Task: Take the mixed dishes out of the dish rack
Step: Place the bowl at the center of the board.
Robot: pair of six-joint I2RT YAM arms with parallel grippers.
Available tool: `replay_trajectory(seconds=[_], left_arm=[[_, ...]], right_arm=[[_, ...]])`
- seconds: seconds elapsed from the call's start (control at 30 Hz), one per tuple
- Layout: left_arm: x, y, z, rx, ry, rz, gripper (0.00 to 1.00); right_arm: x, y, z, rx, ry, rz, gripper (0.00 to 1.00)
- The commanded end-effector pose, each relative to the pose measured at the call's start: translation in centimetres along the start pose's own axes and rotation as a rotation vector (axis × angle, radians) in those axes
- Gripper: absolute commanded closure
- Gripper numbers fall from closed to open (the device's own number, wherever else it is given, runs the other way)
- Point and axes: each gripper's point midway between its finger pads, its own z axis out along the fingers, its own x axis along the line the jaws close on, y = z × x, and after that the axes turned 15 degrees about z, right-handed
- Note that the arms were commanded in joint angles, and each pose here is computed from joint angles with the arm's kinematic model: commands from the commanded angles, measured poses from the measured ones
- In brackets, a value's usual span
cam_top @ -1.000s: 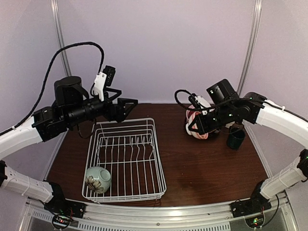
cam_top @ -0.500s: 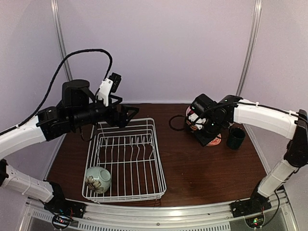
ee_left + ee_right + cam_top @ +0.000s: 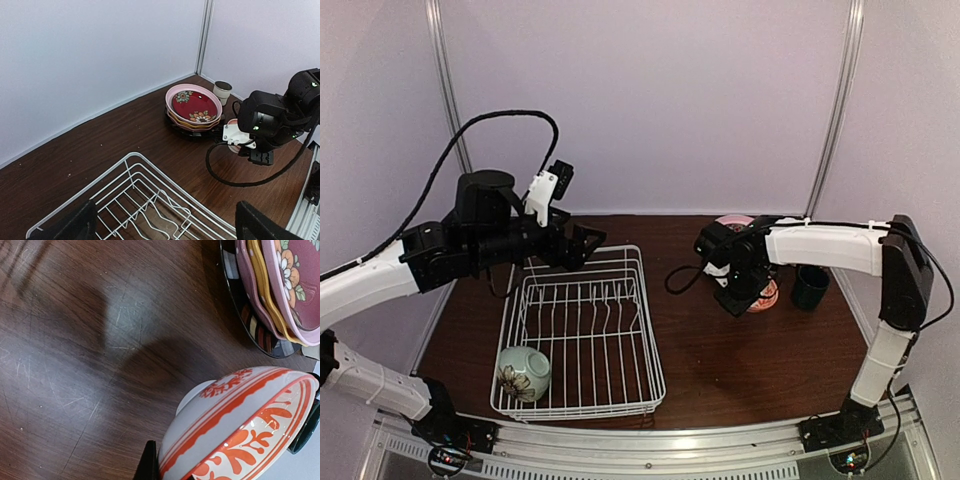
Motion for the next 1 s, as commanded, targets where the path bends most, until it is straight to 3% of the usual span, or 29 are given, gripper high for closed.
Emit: replay_trajectory(seconds=[0.0, 0.33, 0.43, 0.63, 0.7, 0.83, 0.97], left_arm=[[0.6, -0.2, -0.6, -0.002, 0.020, -0.022, 0.03], [0.4, -0.2, -0.5, 0.001, 0.010, -0.019, 0.03], [0.5, -0.4, -0.5, 0.011, 0.011, -0.026, 0.03], [0.5, -1.8, -0.7, 0.073, 0.004, -0.037, 0.03], [0.5, -2.8, -1.0, 0.119, 0.006, -0.040, 0.03], [0.1, -5.6, -1.4, 0.223, -0.007, -0.062, 0.03], [-0.3, -8.5, -2.2, 0.354, -0.011, -0.123, 0.03]], right_arm=[[-0.3, 0.3, 1.8, -0.010, -0.030, -0.002, 0.96], [0.2, -0.4, 4.0, 0.031, -0.030, -0.010, 0.88], [0.2, -0.4, 4.1, 0.033, -0.031, -0.010, 0.76], [0.3, -0.2, 3.7, 0.029, -0.019, -0.004, 0.61], [0.4, 0.1, 3.2, 0.015, -0.003, 0.005, 0.50], [0.5, 1.2, 1.8, -0.027, 0.027, 0.031, 0.05], [0.5, 2.2, 0.3, -0.065, 0.051, 0.051, 0.00]])
